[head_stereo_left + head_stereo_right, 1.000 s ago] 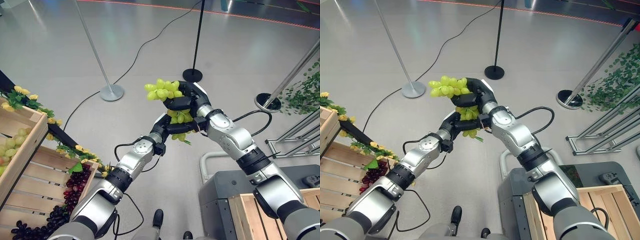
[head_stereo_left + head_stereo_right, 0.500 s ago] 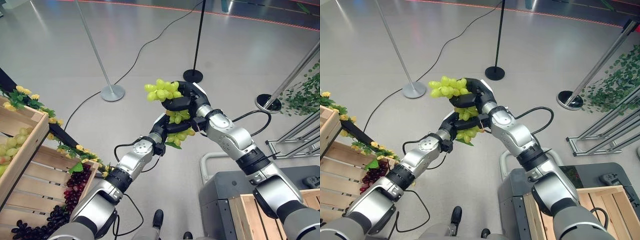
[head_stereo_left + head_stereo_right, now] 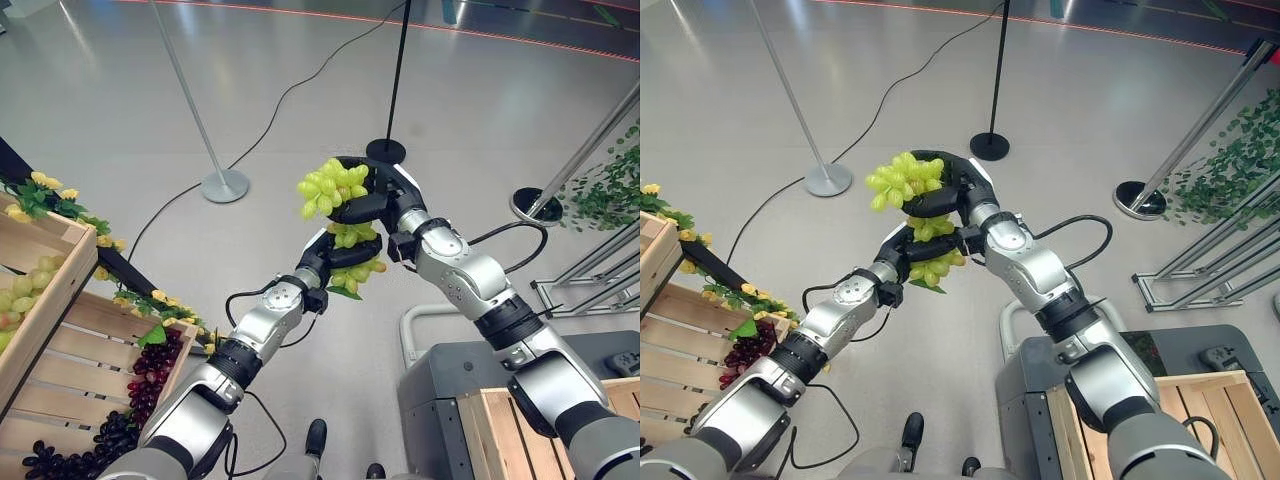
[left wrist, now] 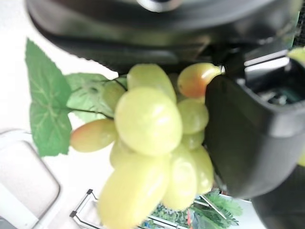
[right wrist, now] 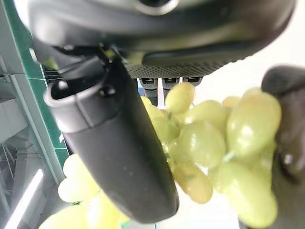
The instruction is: Pick up the fruits from the basket on one side to the basket on the other side
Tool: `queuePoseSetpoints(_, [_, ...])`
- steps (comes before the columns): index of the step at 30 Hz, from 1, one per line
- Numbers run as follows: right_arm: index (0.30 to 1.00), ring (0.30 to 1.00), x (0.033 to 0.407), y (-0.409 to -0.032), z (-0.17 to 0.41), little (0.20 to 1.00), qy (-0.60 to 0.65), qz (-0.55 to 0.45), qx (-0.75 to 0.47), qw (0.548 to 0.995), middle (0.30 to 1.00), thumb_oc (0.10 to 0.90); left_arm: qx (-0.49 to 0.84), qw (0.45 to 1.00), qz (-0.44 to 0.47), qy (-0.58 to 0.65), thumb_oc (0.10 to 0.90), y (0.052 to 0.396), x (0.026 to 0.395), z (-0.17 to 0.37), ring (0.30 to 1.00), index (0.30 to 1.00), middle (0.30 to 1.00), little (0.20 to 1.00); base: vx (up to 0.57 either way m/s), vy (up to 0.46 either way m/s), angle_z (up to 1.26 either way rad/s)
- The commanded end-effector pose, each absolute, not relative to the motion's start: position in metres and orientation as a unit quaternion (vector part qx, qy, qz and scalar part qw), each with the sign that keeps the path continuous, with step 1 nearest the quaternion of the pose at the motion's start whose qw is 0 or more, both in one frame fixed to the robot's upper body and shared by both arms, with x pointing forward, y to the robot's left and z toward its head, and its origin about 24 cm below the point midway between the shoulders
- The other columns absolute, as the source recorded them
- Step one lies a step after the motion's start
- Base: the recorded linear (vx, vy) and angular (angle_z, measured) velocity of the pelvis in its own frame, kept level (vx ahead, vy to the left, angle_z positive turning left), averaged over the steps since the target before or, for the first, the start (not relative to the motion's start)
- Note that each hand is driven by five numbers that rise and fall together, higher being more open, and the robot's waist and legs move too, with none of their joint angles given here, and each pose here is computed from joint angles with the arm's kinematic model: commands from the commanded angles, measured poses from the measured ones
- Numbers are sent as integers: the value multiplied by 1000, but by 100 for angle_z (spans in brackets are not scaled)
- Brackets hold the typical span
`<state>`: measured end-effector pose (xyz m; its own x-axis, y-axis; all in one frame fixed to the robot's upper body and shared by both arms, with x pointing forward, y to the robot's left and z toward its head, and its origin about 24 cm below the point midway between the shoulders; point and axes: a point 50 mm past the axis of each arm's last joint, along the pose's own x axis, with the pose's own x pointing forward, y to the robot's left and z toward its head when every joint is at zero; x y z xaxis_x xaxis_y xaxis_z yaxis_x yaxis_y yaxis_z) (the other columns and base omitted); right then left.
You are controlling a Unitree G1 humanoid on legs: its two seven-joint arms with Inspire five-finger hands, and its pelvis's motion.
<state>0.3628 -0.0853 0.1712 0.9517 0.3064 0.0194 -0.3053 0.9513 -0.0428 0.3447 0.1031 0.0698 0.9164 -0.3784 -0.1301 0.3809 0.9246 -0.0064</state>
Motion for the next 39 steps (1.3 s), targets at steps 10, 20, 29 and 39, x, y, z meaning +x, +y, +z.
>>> queuePoseSetpoints(10, [900,900,367,-161,173,900,-78,8,1,997,900,800,-27,988,-146,-32,400,130,347,90,300,300,300,300,0,0,0])
queuePoseSetpoints(20, [900,900,363,-178,154,900,-45,25,24,998,900,800,-25,990,-139,-26,400,137,345,86,300,300,300,300,0,0,0])
queuePoseSetpoints(29, [900,900,356,-188,144,900,-55,15,79,995,900,800,-50,990,-127,-26,400,143,338,77,300,300,300,300,0,0,0])
queuePoseSetpoints(39, [900,900,328,-188,106,900,-45,14,92,995,900,800,-102,989,-104,9,400,152,309,43,300,300,300,300,4,-10,0])
